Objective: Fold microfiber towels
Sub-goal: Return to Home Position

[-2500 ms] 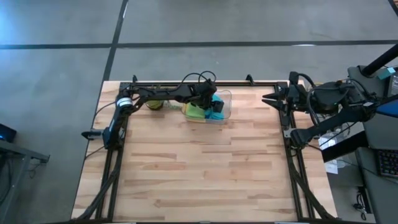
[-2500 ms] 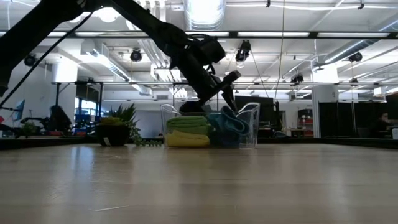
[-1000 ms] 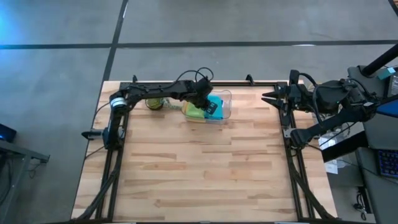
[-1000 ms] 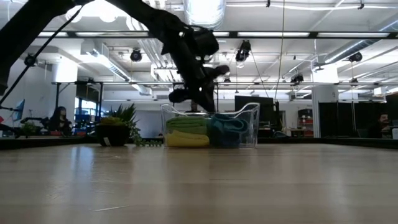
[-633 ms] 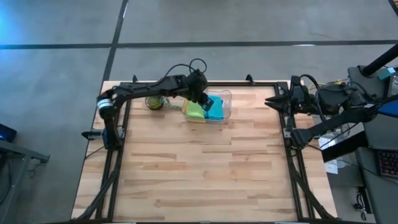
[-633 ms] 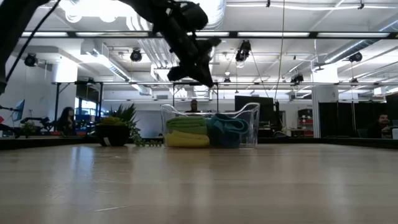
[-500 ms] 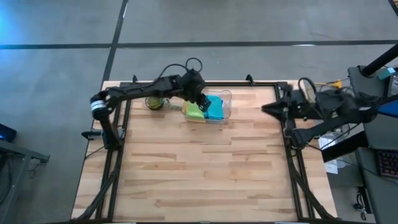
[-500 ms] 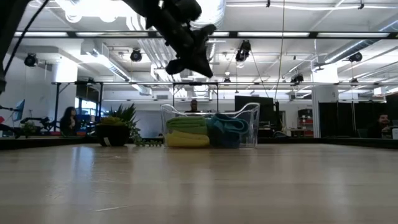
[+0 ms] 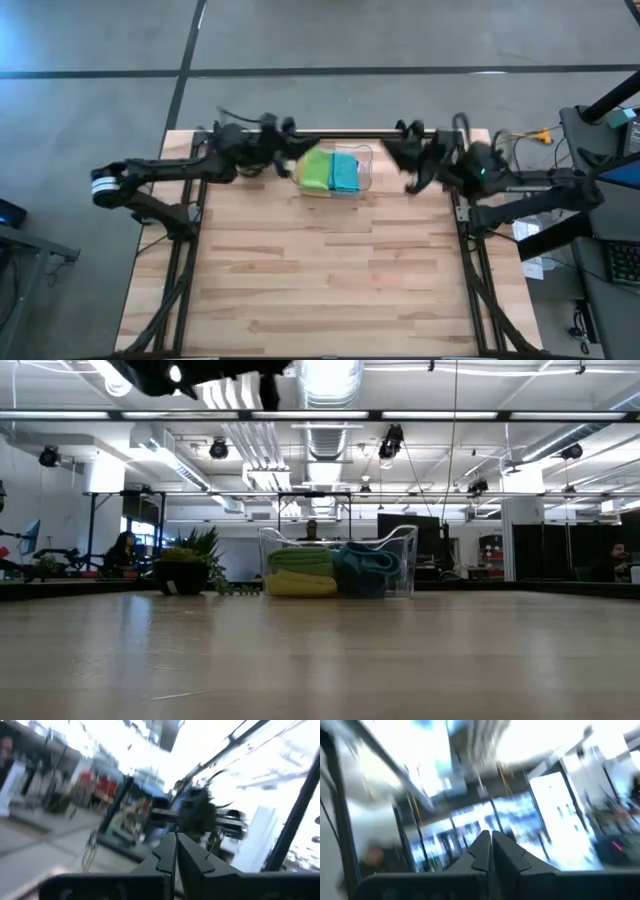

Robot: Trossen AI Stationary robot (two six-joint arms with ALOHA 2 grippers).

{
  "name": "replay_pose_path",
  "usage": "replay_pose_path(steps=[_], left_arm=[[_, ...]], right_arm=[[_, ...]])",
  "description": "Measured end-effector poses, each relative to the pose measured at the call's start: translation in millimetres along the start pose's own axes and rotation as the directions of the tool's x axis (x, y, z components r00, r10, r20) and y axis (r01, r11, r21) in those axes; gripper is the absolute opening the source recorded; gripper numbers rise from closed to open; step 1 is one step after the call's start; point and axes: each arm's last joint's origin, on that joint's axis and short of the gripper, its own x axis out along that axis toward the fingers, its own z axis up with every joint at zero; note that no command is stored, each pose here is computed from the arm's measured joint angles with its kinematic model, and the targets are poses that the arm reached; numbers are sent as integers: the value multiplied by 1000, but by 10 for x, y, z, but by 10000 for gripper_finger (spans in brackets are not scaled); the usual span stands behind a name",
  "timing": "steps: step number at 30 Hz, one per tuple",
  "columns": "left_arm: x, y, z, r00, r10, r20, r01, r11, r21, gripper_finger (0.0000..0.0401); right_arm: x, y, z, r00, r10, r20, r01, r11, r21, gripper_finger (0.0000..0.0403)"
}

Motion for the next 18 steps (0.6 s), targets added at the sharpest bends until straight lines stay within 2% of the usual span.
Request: replay_pose_path(steps=[2, 5, 9, 13, 15, 18], left_arm=[[-154, -39, 107, 999, -11, 53, 10, 1000, 25, 0], [-370, -85, 274, 996, -3, 84, 0, 999, 39, 0], [-755, -251, 550, 989, 32, 142, -47, 994, 97, 0], [-1198, -491, 715, 980, 145, 133, -159, 982, 104, 0], [-1363, -557, 697, 975, 208, 74, -213, 974, 74, 0], [-1485, -600, 602, 970, 241, -17, -241, 970, 31, 0]], right_arm=[[25, -151, 124, 995, 38, 91, -42, 998, 45, 10], [-40, -339, 335, 989, 43, 141, -47, 999, 21, 9], [-389, -313, 841, 983, -19, 183, 31, 998, -59, 9], [-905, -100, 1187, 989, -111, 93, 120, 989, -92, 8], [-1119, -47, 1203, 988, -152, 23, 153, 987, -42, 8], [-1322, -31, 1118, 989, -145, -14, 146, 987, 63, 8]])
